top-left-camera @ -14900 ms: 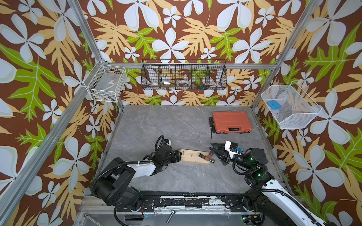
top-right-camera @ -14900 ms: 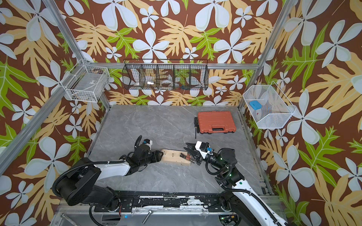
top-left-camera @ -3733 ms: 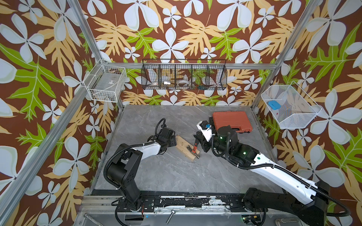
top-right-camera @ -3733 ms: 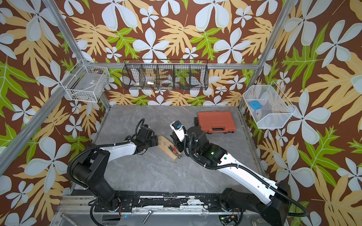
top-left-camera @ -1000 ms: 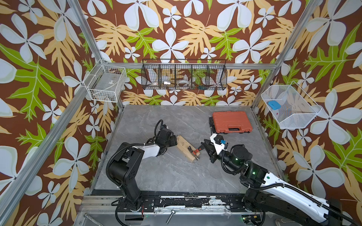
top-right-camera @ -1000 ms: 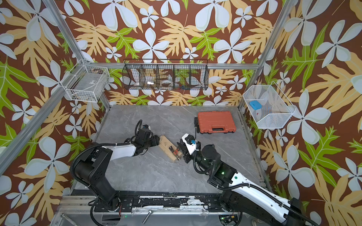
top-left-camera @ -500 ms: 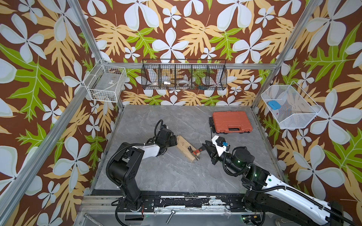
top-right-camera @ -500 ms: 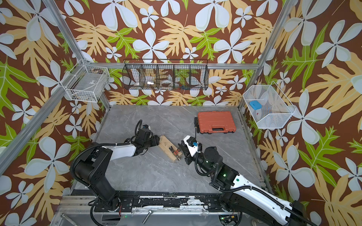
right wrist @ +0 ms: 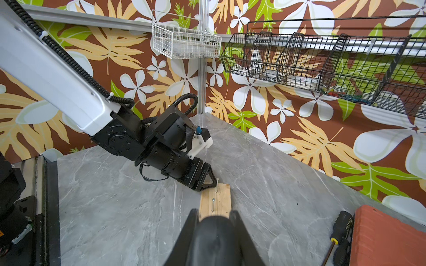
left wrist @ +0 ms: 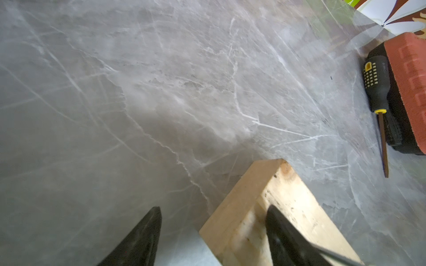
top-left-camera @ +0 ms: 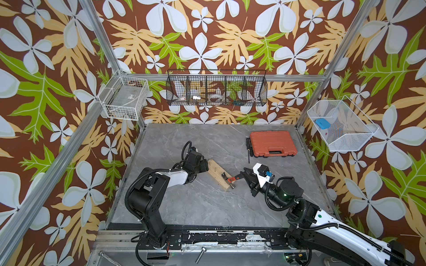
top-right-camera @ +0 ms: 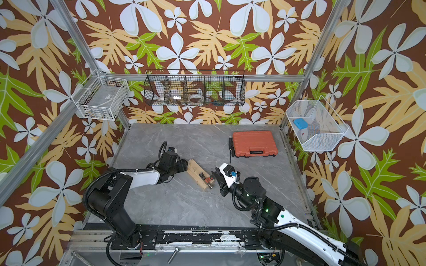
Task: Use a claw hammer to pull out a nail
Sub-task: Remove the nail from the mounting plate, then pick up the nail with the hammer.
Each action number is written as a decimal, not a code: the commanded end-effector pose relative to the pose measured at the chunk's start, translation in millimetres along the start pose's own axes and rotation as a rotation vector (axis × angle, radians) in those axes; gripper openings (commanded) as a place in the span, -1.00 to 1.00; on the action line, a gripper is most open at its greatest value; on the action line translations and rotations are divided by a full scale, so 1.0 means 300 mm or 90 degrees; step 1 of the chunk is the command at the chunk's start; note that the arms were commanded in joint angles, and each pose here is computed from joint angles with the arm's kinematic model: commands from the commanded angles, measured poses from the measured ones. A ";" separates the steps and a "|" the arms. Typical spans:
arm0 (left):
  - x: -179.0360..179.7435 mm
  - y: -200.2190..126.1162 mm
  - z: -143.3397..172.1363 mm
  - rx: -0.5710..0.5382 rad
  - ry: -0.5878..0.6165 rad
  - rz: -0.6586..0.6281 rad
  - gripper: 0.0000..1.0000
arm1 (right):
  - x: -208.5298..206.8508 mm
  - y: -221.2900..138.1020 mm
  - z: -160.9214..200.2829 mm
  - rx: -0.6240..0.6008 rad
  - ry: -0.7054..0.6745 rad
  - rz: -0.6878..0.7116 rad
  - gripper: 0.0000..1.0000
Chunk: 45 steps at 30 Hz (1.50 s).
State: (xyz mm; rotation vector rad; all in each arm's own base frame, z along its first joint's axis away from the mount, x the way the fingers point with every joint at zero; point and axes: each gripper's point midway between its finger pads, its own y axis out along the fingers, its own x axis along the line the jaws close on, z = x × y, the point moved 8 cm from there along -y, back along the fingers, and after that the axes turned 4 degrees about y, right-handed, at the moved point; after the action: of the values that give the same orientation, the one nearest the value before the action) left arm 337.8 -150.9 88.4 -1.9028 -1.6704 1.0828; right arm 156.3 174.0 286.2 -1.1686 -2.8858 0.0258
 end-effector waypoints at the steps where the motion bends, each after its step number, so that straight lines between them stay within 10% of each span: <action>1: 0.139 -0.019 0.197 0.202 0.042 -0.147 0.44 | 0.005 -0.016 -0.014 -0.032 0.004 -0.011 -1.00; 25: 0.083 -0.046 0.128 0.158 0.038 -0.084 0.42 | -0.010 -0.107 -0.188 -0.177 0.035 0.010 -1.00; 45: -0.058 -0.395 -0.088 -0.188 0.147 0.170 0.32 | -0.013 0.008 -0.379 -0.027 0.059 0.045 -1.00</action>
State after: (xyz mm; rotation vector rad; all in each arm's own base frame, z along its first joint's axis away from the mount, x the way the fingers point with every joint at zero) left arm 283.7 -136.2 182.5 -2.2805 -1.5483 0.8083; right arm 163.1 174.1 385.5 -1.2227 -2.7899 -0.0384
